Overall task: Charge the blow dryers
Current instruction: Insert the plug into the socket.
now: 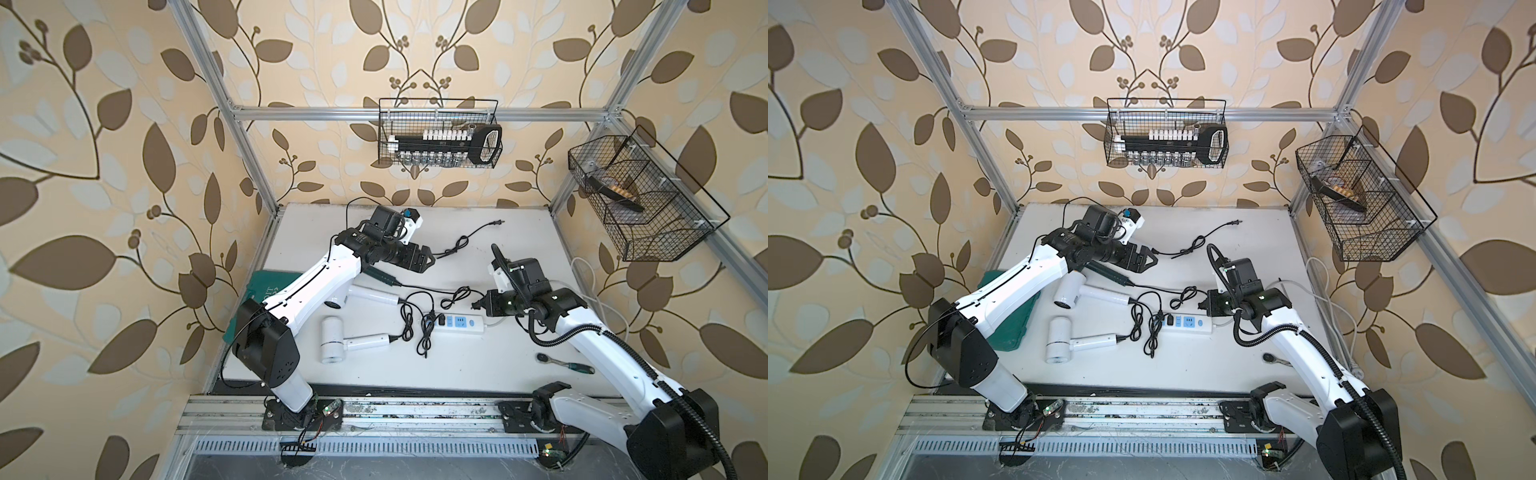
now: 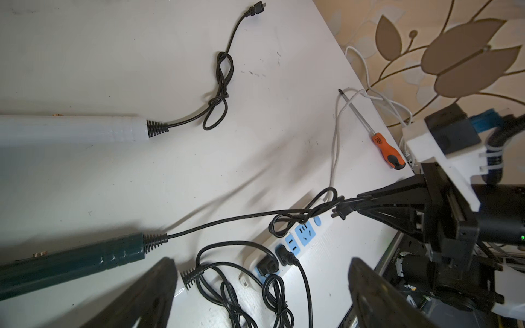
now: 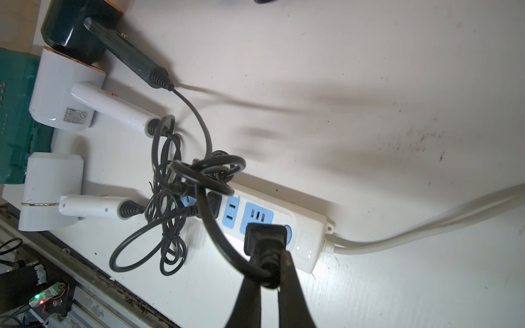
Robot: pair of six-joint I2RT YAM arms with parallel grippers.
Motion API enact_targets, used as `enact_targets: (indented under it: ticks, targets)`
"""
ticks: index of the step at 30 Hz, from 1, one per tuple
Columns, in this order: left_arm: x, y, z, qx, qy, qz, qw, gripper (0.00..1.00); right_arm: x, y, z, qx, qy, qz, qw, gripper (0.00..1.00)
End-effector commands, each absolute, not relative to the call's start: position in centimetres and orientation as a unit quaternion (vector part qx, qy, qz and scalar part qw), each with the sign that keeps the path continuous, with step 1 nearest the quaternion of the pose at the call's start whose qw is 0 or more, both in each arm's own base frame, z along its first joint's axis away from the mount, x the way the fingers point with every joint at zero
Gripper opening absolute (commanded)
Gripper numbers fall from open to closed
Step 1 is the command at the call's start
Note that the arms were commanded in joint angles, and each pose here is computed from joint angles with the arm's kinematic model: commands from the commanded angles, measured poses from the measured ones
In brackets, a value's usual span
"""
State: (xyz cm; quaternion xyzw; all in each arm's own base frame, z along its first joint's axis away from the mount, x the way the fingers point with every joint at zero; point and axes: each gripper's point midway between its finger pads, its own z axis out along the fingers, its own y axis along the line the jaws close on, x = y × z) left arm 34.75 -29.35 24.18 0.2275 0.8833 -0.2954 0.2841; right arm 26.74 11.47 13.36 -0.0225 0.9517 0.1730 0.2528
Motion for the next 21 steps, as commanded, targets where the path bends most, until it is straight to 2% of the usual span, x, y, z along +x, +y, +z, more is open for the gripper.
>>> enact_targets:
  ticks: [1, 5, 15, 21]
  targets:
    - [34.7, -29.2, 22.9, 0.253, 0.881, -0.283, 0.282, 0.95, 27.3, 11.4, 13.5, -0.013, 0.948, 0.177, 0.266, 0.0]
    - [34.7, -29.0, 21.6, 0.253, 0.878, -0.279, 0.296, 0.95, 27.1, 11.3, 13.5, -0.015, 0.949, 0.173, 0.263, 0.0]
    - [35.3, -29.8, 21.1, 0.241, 0.893, -0.283, 0.254, 0.95, 27.0, 11.2, 14.4, -0.012, 0.948, 0.172, 0.268, 0.0]
    - [35.3, -29.5, 20.7, 0.235, 0.896, -0.278, 0.255, 0.96, 27.3, 11.1, 14.8, -0.014, 0.946, 0.169, 0.277, 0.0]
